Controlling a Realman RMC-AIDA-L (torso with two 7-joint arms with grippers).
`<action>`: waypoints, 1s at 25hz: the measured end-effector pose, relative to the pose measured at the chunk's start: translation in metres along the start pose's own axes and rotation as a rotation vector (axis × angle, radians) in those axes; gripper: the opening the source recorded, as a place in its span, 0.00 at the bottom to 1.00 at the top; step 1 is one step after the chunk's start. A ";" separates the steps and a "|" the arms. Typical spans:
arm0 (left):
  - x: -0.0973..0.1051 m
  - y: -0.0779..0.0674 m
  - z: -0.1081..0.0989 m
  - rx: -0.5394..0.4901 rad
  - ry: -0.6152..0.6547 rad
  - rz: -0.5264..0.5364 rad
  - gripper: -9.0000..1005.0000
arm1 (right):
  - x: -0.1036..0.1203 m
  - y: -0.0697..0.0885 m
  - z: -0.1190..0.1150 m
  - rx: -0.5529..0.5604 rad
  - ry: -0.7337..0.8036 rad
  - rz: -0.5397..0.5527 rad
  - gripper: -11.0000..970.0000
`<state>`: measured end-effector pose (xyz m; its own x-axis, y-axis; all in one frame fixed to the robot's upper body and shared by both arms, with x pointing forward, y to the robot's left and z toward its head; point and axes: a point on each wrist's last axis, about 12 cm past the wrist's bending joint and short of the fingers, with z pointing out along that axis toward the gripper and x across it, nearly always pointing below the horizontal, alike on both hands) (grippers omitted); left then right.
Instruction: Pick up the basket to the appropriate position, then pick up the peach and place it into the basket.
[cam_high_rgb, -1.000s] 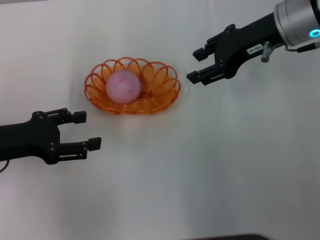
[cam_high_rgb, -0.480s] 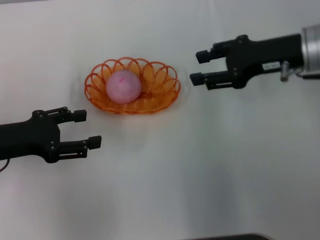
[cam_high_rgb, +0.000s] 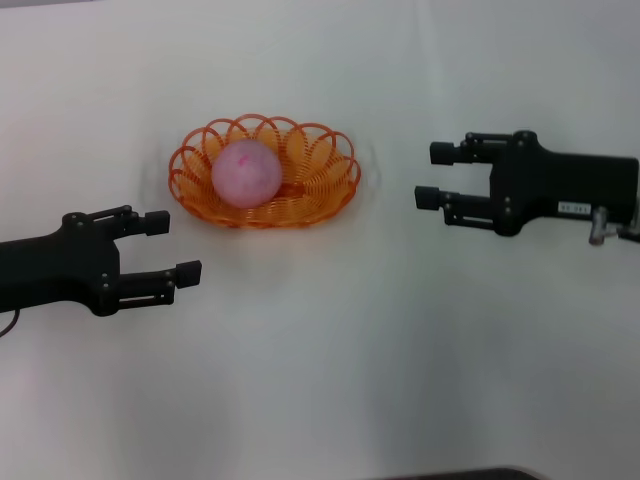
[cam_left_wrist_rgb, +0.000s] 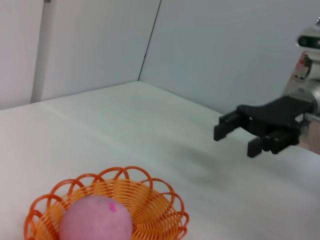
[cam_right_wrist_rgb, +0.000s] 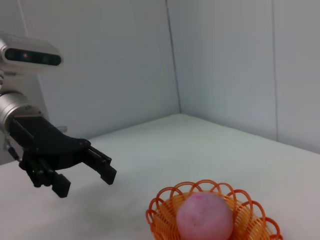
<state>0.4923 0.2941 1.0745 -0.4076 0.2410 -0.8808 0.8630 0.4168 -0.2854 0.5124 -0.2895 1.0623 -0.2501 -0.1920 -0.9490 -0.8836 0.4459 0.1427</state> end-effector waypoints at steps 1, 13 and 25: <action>0.000 0.001 0.000 -0.006 -0.006 0.001 0.82 | 0.004 0.002 -0.001 0.008 -0.012 -0.003 0.65; 0.001 0.002 -0.004 -0.030 -0.022 -0.004 0.82 | 0.013 0.007 -0.003 0.028 -0.049 -0.015 0.65; 0.003 0.001 -0.006 -0.038 -0.026 -0.009 0.82 | 0.012 0.007 -0.001 0.023 -0.053 -0.015 0.65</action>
<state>0.4906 0.3002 1.0738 -0.4066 0.2147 -0.8880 0.8475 0.4517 -0.2788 0.5027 -0.2891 1.0524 -0.2147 -0.1526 -0.9647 -0.8776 0.4635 0.1220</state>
